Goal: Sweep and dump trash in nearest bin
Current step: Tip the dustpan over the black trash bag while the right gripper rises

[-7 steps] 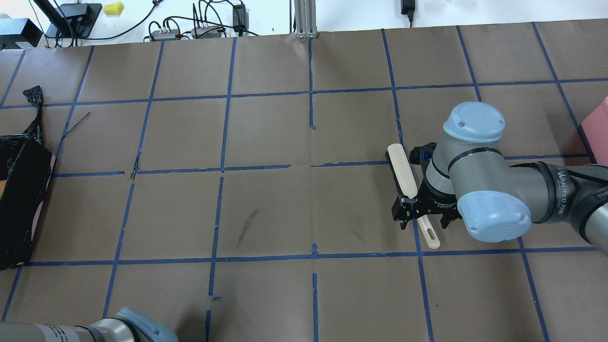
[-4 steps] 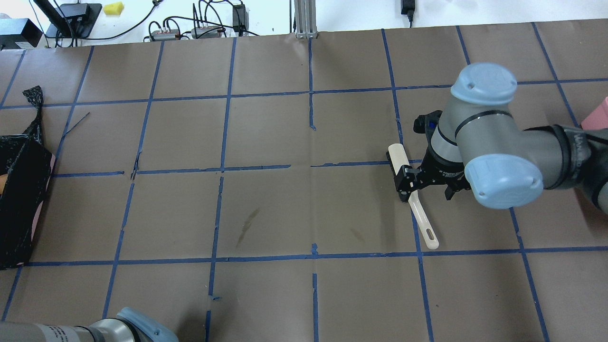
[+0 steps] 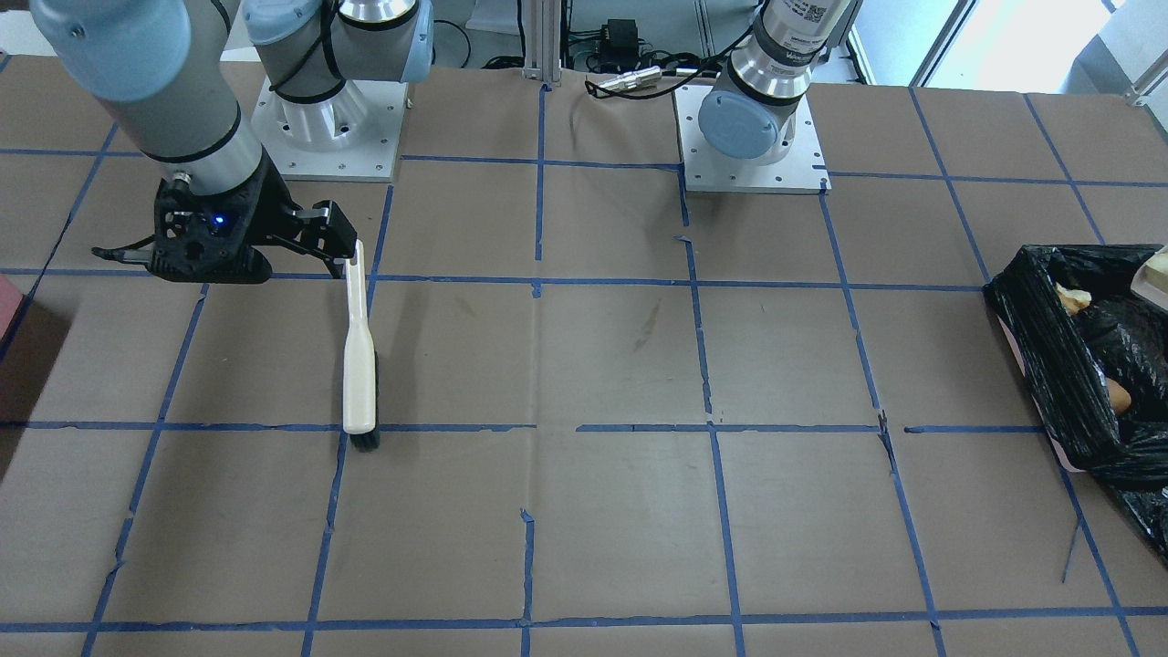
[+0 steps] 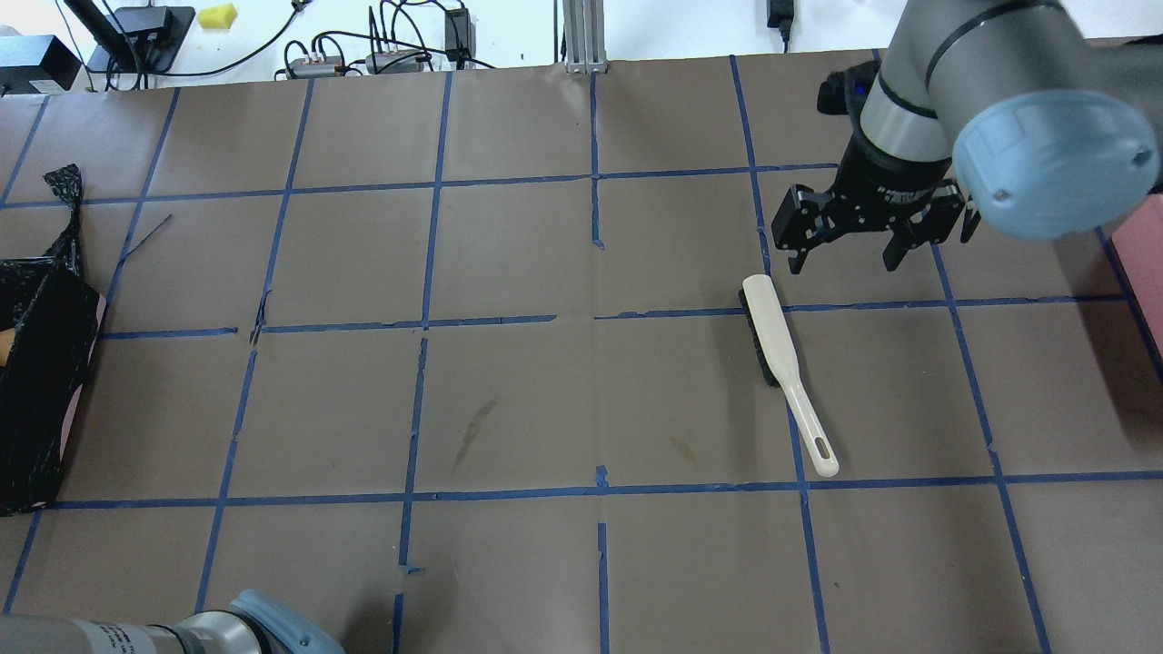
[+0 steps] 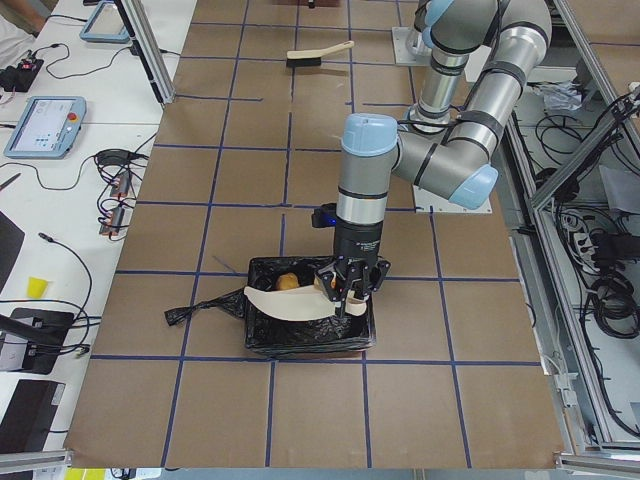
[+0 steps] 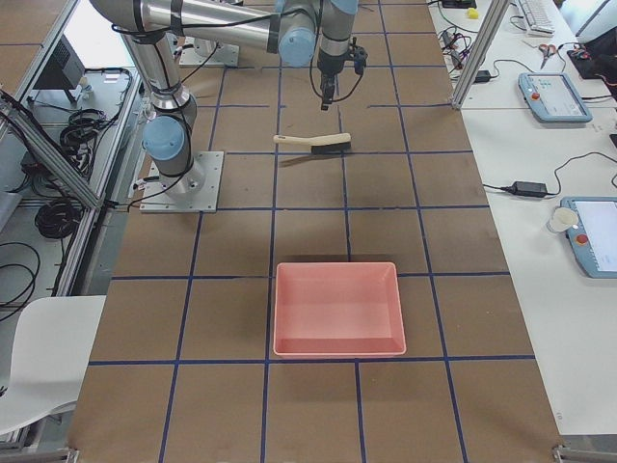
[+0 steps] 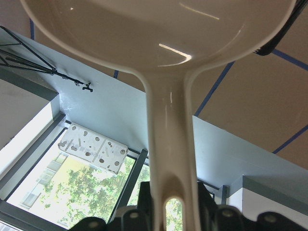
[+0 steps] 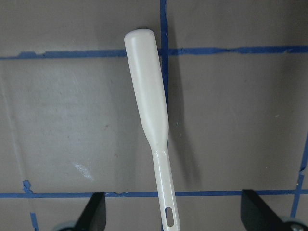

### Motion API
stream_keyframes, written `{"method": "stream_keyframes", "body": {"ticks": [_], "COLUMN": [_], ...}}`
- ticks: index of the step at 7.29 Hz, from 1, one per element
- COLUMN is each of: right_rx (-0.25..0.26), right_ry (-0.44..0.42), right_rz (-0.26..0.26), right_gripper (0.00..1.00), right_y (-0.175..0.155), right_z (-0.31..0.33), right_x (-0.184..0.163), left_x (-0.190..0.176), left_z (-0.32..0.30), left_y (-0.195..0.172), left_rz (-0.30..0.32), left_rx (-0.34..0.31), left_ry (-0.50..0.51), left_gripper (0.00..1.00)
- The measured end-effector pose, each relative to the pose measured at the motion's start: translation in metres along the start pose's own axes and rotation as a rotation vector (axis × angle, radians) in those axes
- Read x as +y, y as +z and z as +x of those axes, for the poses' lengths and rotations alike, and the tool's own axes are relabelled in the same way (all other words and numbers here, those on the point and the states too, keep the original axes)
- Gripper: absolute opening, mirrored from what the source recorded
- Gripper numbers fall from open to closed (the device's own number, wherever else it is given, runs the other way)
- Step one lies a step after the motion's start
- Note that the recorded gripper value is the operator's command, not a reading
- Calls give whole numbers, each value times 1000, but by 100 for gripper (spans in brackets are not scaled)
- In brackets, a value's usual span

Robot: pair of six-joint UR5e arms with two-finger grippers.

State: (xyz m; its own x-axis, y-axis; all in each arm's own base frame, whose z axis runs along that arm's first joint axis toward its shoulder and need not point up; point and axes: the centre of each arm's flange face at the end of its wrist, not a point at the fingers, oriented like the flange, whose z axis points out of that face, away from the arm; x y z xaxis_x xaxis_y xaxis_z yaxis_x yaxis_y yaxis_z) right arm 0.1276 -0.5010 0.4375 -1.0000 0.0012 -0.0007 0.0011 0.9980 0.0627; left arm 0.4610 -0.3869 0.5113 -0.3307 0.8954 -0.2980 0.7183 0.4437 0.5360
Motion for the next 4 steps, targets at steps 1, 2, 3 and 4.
{"method": "stream_keyframes", "body": {"ticks": [1, 2, 3, 4], "right_rx": [7, 11, 9, 7], "right_ry": [-2, -2, -1, 0], "right_rz": [16, 26, 29, 23], "right_gripper": [100, 100, 100, 100], "right_y": [-36, -62, -74, -75], "right_z": [-1, -1, -2, -4], "right_x": [-1, 0, 2, 4], "left_x": [-1, -5, -11, -16], "left_z": [-1, 0, 1, 1], "left_y": [-2, 0, 6, 8], "left_rz": [-24, -45, -60, -85], "left_rx": [16, 42, 72, 95], "left_ry": [2, 12, 24, 35], "left_gripper": [5, 5, 5, 5]}}
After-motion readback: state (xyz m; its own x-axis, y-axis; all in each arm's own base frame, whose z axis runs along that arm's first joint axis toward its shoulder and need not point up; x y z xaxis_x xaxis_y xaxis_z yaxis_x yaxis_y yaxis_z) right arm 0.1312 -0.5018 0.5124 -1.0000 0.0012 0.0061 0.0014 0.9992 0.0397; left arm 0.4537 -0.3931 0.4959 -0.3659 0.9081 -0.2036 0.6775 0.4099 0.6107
